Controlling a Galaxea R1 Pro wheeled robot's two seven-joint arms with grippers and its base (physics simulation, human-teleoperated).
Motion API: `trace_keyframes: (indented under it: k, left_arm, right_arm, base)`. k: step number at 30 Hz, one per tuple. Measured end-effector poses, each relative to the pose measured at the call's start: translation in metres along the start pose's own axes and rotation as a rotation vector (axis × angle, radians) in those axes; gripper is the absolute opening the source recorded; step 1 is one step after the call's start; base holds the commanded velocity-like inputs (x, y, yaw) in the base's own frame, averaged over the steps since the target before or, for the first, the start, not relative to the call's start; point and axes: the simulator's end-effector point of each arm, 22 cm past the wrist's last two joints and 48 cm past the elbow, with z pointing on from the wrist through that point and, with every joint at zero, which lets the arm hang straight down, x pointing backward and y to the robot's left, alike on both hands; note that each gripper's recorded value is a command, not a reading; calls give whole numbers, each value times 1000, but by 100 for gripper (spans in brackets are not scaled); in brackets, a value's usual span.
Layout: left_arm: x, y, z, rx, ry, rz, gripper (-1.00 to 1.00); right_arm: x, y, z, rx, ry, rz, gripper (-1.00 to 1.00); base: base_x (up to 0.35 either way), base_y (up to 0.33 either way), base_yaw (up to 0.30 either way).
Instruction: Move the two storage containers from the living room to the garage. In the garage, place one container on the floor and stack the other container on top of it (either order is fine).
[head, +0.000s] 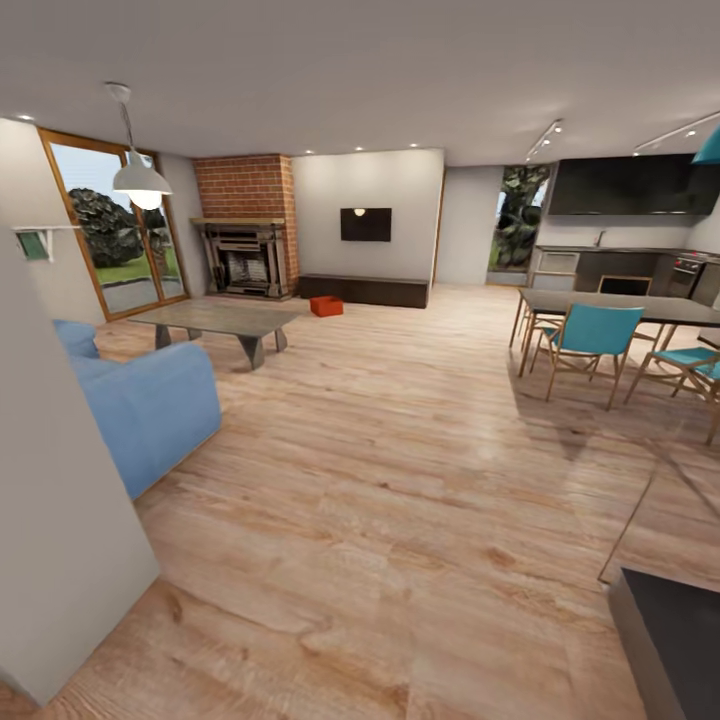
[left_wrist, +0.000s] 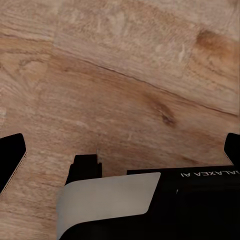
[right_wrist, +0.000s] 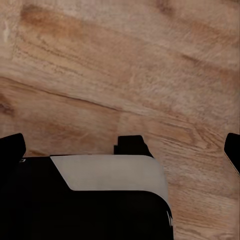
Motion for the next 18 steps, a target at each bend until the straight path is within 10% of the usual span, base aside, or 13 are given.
trace_keyframes:
  k: [18]
  left_arm:
    - [0, 1, 0, -2, 0, 0, 100]
  right_arm:
    - [0, -1, 0, 1, 0, -2, 100]
  base:
    - [322, 0, 0]
